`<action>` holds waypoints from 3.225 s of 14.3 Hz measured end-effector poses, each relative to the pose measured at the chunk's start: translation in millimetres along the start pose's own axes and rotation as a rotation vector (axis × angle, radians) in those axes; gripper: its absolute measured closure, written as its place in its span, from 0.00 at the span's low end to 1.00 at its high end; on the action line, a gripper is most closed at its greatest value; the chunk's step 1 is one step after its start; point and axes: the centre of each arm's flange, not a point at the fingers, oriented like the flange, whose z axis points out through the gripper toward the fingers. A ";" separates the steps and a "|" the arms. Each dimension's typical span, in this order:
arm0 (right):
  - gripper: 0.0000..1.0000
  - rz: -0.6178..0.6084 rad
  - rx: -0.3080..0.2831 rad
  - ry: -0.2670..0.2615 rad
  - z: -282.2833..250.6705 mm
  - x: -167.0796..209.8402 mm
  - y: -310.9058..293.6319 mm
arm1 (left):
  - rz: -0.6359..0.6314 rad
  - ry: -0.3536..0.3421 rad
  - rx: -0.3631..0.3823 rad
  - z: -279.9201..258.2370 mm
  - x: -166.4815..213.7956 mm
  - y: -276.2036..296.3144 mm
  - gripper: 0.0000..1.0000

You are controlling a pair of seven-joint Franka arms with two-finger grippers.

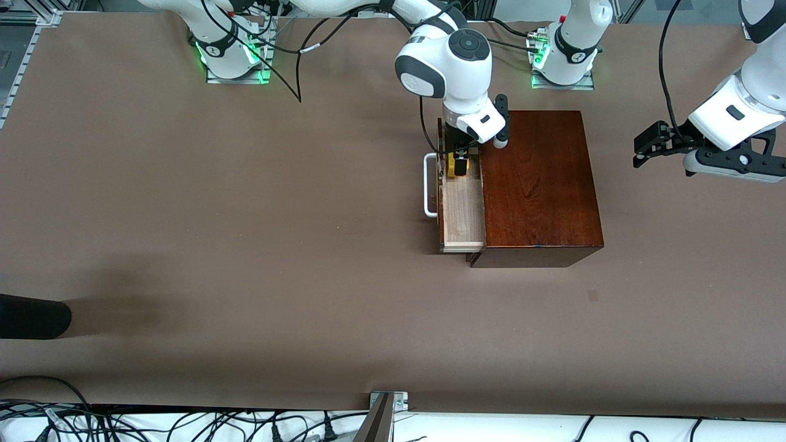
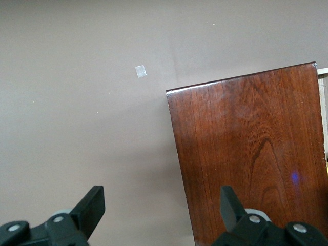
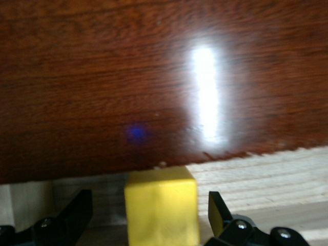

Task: Open drawer, take yellow block, close drawer
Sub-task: 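Close the right gripper on the yellow cube, then lift the cube out with the right gripper while the left gripper reaches the drawer, then place the cube with the right gripper while the left gripper pushes the drawer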

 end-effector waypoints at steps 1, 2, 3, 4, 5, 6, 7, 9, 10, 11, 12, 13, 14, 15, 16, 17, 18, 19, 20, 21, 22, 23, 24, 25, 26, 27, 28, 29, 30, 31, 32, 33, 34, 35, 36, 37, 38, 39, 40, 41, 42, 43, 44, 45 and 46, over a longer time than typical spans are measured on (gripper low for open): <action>0.00 -0.001 0.001 -0.004 3.6 0.0 -1.0 | 0.000 0.000 0.000 0.0 0.0 0.0 0.00; 0.00 0.000 0.001 -0.006 5.5 -0.4 -0.8 | 0.000 0.000 0.000 0.0 0.0 0.0 0.00; 0.00 0.000 0.000 -0.007 5.9 -0.8 -0.2 | 0.000 0.000 0.000 0.0 0.0 0.0 0.00; 0.00 0.001 -0.001 -0.007 5.9 -1.1 0.5 | 0.000 0.000 0.000 0.1 0.0 0.0 0.00; 0.00 -0.001 -0.006 -0.009 5.9 -1.4 1.2 | 0.000 0.000 0.000 0.1 0.1 0.0 0.00; 0.10 -0.005 -0.013 -0.012 6.0 -1.6 1.6 | 0.000 0.000 0.000 0.1 0.1 0.0 0.00; 0.21 -0.007 -0.017 -0.014 6.1 -1.7 1.8 | 0.000 0.000 0.000 0.1 0.1 0.0 0.00; 0.43 -0.008 -0.021 -0.016 6.2 -2.3 3.1 | 0.000 0.000 0.000 0.1 0.1 0.0 0.00; 0.45 -0.007 -0.023 -0.016 5.9 -2.6 4.1 | 0.000 0.000 0.000 0.1 0.1 0.0 0.00; 0.45 -0.006 -0.025 -0.018 5.9 -3.2 5.3 | 0.000 0.000 0.000 0.1 0.1 0.0 0.00; 0.45 -0.004 -0.027 -0.021 5.9 -3.9 6.5 | 0.000 0.000 0.000 0.2 0.1 0.0 0.00; 0.45 -0.003 -0.027 -0.024 5.4 -4.4 7.5 | 0.000 0.000 0.000 0.1 0.1 0.1 0.00; 0.45 -0.002 -0.027 -0.026 4.0 -4.3 7.9 | 0.000 0.000 0.000 0.1 0.1 0.1 0.00; 0.45 -0.001 -0.027 -0.028 -0.4 -3.8 9.0 | 0.000 0.000 0.000 0.2 0.1 0.1 0.00; 0.45 0.004 -0.029 -0.029 -9.7 -3.0 11.4 | 0.000 0.000 0.000 0.2 0.1 0.2 0.00; 0.45 0.015 -0.034 -0.027 -24.1 -2.1 14.8 | 0.001 0.000 0.000 0.2 0.1 0.3 0.00; 0.45 0.034 -0.040 -0.022 -42.6 -1.6 19.1 | 0.001 0.000 0.000 0.2 0.1 0.4 0.00; 0.45 0.056 -0.044 -0.013 -63.8 -2.4 23.9 | 0.001 0.000 0.000 0.2 0.1 0.6 0.00; 0.45 0.079 -0.045 -0.002 -87.0 -5.7 30.8 | 0.001 0.000 0.000 0.2 0.2 0.7 0.00; 0.45 0.099 -0.044 0.004 -109.2 -11.9 39.4 | 0.001 0.000 0.000 0.2 0.2 0.8 0.00; 0.45 0.120 -0.047 0.004 -130.8 -21.2 50.1 | 0.002 0.000 0.000 0.2 0.2 0.9 0.00; 0.45 0.143 -0.051 -0.001 -152.2 -32.9 62.5 | 0.002 0.000 0.000 0.2 0.2 1.1 0.00; 0.45 0.170 -0.057 -0.006 -172.0 -46.7 76.5 | 0.003 0.000 0.000 0.2 0.2 1.4 0.00; 0.45 0.203 -0.064 -0.011 -190.7 -62.9 93.0 | 0.003 0.000 0.000 0.1 0.3 1.8 0.00; 0.45 0.242 -0.070 -0.018 -208.3 -83.0 112.9 | 0.007 0.000 0.000 0.1 0.4 3.2 0.00; 0.45 0.285 -0.073 -0.031 -223.2 -106.3 134.1 | 0.015 0.000 0.000 0.0 0.7 6.9 0.00; 0.45 0.332 -0.074 -0.046 -234.7 -129.7 154.3 | 0.029 -0.002 0.000 0.0 0.9 14.2 0.00; 0.45 0.391 -0.077 -0.055 -243.8 -151.9 173.0 | 0.050 -0.010 -0.003 0.4 0.7 26.5 0.00; 0.45 0.453 -0.072 -0.051 -251.6 -173.8 191.8 | 0.077 -0.021 -0.013 0.9 -0.2 42.9 0.00; 0.45 0.505 -0.058 -0.042 -257.3 -195.5 209.3 | 0.109 -0.032 -0.022 1.5 -1.5 61.8 0.00; 0.45 0.557 -0.042 -0.037 -260.2 -218.6 226.0 | 0.154 -0.040 -0.032 2.5 -2.9 83.8 0.00; 0.45 0.608 -0.028 -0.043 -259.7 -245.0 241.9 | 0.214 -0.050 -0.047 5.3 -4.2 109.0 0.00; 0.45 0.662 -0.013 -0.061 -255.7 -275.5 256.7 | 0.288 -0.062 -0.064 10.2 -5.8 136.4 0.00; 0.45 0.715 0.007 -0.079 -248.5 -307.6 269.4 | 0.366 -0.077 -0.076 17.5 -7.5 165.3 0.00; 0.45 0.768 0.034 -0.095 -238.1 -340.9 280.0 | 0.436 -0.092 -0.081 25.3 -10.0 195.3 0.00; 0.45 0.818 0.057 -0.113 -225.4 -373.1 287.9 | 0.493 -0.104 -0.088 32.2 -12.2 224.2 0.00; 0.45 0.862 0.078 -0.131 -209.2 -403.0 292.3 | 0.545 -0.117 -0.099 39.0 -13.9 250.7 0.00; 0.45 0.905 0.094 -0.149 -190.9 -428.0 293.5 | 0.589 -0.129 -0.114 45.7 -14.8 273.3 0.00; 0.45 0.950 0.104 -0.163 -171.5 -449.7 292.0 | 0.633 -0.141 -0.132 52.9 -15.0 294.3 0.00; 0.45 0.997 0.109 -0.174 -152.6 -468.2 288.0 | 0.676 -0.157 -0.154 62.1 -14.5 314.4 0.00; 0.45 1.040 0.112 -0.183 -134.1 -483.7 281.9 | 0.714 -0.181 -0.180 74.9 -13.7 334.8 0.00; 0.45 1.086 0.113 -0.191 -116.3 -497.7 274.2 | 0.746 -0.211 -0.214 90.8 -13.2 355.8 0.00; 0.45 1.133 0.115 -0.200 -99.2 -511.4 266.0 | 0.777 -0.239 -0.246 108.4 -12.8 377.9 0.00; 0.45 1.171 0.114 -0.204 -82.4 -524.9 258.3 | 0.803 -0.260 -0.267 124.9 -12.3 397.0 0.00; 0.45 1.202 0.109 -0.203 -65.6 -537.8 251.1 | 0.823 -0.278 -0.286 139.0 -10.8 410.7 0.00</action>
